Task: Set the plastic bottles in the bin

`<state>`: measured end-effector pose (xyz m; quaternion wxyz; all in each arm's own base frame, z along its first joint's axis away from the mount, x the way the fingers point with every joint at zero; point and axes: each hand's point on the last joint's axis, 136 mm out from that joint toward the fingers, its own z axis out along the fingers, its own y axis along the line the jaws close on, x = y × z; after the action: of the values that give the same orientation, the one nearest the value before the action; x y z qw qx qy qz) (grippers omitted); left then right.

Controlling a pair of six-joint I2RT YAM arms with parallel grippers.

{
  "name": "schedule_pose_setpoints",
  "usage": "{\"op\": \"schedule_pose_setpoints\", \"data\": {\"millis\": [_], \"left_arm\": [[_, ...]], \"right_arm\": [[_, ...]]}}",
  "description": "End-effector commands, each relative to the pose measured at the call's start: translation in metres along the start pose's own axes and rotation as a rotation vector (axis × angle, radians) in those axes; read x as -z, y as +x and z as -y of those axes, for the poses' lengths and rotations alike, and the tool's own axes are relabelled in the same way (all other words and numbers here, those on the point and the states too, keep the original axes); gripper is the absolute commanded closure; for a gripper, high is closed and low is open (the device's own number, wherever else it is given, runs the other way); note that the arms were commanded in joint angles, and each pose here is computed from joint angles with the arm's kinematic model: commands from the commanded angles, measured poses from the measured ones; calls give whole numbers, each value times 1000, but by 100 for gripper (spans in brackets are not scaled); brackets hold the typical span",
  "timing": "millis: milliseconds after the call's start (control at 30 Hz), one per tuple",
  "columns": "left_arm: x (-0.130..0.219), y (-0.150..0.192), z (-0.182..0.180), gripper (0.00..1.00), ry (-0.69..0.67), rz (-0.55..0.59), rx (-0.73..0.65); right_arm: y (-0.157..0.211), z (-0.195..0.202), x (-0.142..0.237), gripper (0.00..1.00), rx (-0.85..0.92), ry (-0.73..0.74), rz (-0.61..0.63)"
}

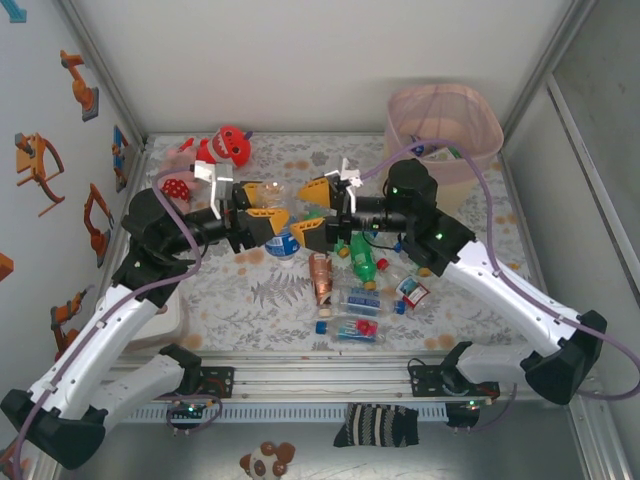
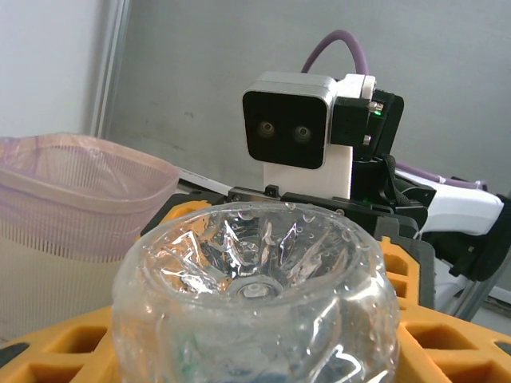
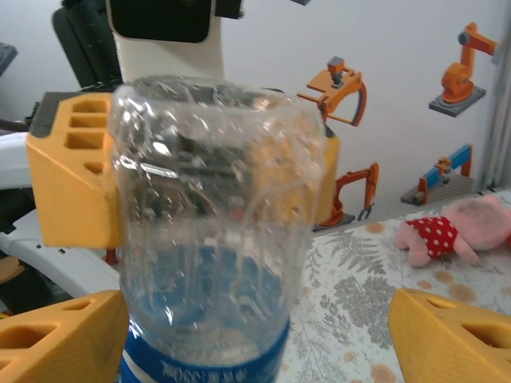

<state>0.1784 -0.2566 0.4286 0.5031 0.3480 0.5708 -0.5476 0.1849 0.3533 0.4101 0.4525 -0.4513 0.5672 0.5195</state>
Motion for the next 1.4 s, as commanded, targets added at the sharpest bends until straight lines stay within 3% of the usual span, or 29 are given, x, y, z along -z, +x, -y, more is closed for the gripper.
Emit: {"op": "schedule_pose_setpoints", "data": {"millis": [0, 333, 600, 833, 1067, 1367], "left_arm": [[2, -16, 23, 43, 77, 25, -53], [2, -17, 29, 42, 88, 28, -66], [5, -17, 28, 40, 68, 29, -80], [6, -18, 24, 32, 37, 39, -86], [13, -22, 19, 25, -39, 61, -114], [28, -17, 9, 23, -165, 68, -136]], "right_arm": [[-17, -19, -9, 16, 69, -71, 31], [-11, -21, -27, 16, 50, -94, 9], [-11, -22, -26, 26, 32, -89, 9], [-13, -20, -24, 32, 25, -60, 12], [-14, -3, -15, 34, 9, 24, 15], [-27, 62, 34, 35, -83, 271, 72]]}}
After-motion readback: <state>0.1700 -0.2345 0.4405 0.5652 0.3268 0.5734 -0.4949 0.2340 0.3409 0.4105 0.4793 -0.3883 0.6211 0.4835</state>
